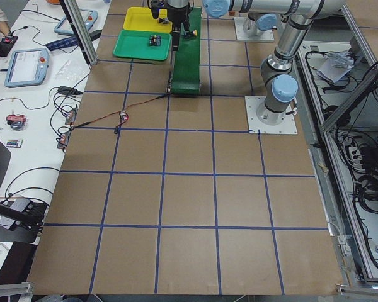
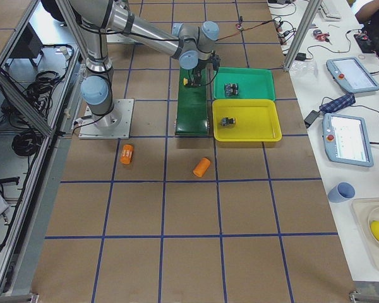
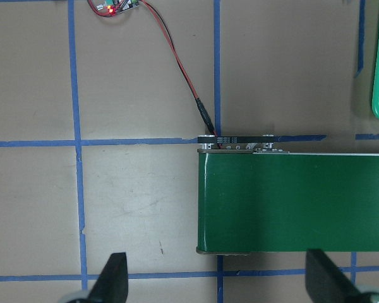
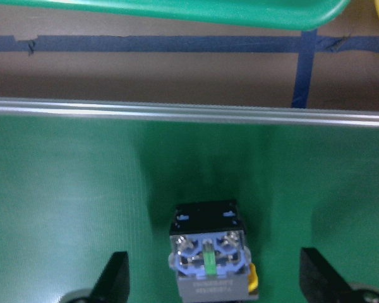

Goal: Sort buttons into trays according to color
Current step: 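Carry the yellow button into the yellow tray and release it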

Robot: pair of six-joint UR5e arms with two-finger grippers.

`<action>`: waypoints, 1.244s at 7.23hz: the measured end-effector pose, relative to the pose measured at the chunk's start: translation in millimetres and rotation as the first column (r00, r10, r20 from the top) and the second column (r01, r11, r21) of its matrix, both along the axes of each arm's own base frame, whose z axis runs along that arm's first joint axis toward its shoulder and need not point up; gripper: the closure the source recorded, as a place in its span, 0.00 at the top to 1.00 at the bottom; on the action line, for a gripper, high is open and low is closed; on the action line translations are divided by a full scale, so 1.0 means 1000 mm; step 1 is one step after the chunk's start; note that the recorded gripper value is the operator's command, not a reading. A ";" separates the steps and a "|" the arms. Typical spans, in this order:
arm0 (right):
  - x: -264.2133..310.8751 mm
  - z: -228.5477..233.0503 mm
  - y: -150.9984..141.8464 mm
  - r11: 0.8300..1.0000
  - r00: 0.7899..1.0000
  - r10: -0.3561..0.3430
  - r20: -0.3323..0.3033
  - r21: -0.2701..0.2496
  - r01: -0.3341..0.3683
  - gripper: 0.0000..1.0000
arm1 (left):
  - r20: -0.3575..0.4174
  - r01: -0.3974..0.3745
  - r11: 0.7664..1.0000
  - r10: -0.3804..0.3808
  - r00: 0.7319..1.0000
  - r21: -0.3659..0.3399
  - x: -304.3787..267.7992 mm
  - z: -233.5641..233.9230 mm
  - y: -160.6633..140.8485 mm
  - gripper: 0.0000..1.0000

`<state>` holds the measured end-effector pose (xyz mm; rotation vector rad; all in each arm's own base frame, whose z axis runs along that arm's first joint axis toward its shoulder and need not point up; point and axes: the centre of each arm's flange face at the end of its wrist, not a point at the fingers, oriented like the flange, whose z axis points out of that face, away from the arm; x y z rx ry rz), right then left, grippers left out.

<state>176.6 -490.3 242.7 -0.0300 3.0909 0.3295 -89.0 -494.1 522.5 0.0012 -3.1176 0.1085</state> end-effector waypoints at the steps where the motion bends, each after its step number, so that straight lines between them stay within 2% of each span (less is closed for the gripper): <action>1: -0.002 -0.003 -0.002 1.000 1.000 0.005 -0.009 0.004 -0.005 0.00 | 0.000 0.000 1.000 0.000 1.000 0.000 0.000 0.000 0.000 1.00; 3: -0.009 0.000 -0.005 1.000 0.999 0.023 -0.046 -0.003 -0.024 0.00 | 0.000 -0.001 1.000 0.001 1.000 0.000 0.000 0.000 0.000 1.00; 4: -0.012 0.010 -0.013 0.999 0.998 0.023 -0.054 -0.026 -0.024 0.00 | 0.000 -0.001 1.000 0.001 1.000 -0.001 0.001 0.000 0.000 1.00; 5: -0.015 0.029 -0.029 0.997 0.998 0.018 -0.064 -0.072 -0.022 0.00 | 0.000 -0.001 1.000 0.001 1.000 -0.001 0.001 0.000 0.000 1.00; 7: -0.031 0.062 -0.086 0.985 0.995 0.010 -0.098 -0.169 -0.026 0.00 | 0.000 0.000 1.000 0.000 1.000 -0.001 0.001 0.000 0.000 1.00; 8: -0.047 0.057 -0.115 0.982 0.995 0.019 -0.103 -0.186 -0.038 0.00 | 0.000 0.000 1.000 0.000 1.000 -0.002 0.001 0.000 0.000 1.00; 9: -0.069 0.044 -0.141 0.978 0.994 0.041 -0.104 -0.198 -0.061 0.06 | 0.000 0.000 1.000 0.000 1.000 -0.002 0.001 0.000 0.000 1.00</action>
